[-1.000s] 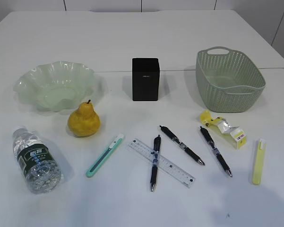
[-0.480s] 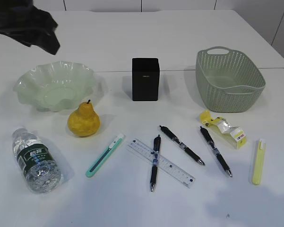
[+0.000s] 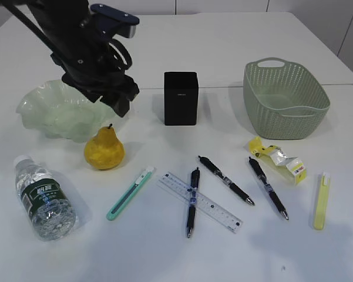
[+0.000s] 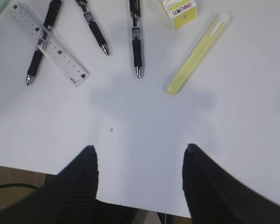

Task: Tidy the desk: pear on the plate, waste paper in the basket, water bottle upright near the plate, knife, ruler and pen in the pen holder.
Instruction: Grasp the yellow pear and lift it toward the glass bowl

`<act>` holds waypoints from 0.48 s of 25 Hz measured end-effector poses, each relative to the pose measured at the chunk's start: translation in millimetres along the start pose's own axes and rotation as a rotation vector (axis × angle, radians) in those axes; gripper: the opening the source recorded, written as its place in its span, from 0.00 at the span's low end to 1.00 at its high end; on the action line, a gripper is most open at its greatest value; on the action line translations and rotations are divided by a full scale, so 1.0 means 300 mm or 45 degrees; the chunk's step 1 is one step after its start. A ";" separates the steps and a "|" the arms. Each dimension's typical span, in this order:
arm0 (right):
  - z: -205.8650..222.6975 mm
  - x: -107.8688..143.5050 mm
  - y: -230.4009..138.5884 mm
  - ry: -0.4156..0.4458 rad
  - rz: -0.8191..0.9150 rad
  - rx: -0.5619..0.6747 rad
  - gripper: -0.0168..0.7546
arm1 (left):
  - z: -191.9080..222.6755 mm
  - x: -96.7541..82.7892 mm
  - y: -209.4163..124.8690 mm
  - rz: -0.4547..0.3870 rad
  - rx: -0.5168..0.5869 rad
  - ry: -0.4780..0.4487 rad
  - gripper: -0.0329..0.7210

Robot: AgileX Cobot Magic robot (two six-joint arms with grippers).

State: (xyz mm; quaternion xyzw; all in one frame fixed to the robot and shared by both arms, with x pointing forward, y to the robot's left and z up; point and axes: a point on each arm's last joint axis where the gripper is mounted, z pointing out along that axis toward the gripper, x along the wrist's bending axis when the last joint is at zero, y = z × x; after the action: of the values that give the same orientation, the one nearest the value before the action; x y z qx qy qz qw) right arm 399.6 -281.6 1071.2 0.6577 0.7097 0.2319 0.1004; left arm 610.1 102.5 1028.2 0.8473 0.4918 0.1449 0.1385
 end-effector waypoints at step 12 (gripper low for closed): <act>0.018 -0.008 0.011 -0.016 -0.005 0.035 0.58 | 0.193 -0.005 -0.021 0.036 0.145 0.065 0.69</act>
State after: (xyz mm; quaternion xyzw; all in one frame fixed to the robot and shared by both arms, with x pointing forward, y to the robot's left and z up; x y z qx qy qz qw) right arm 405.3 -282.8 1067.7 0.6591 0.7133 0.2179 0.0962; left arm 626.6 98.9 972.6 0.8568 0.4905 0.1402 0.0753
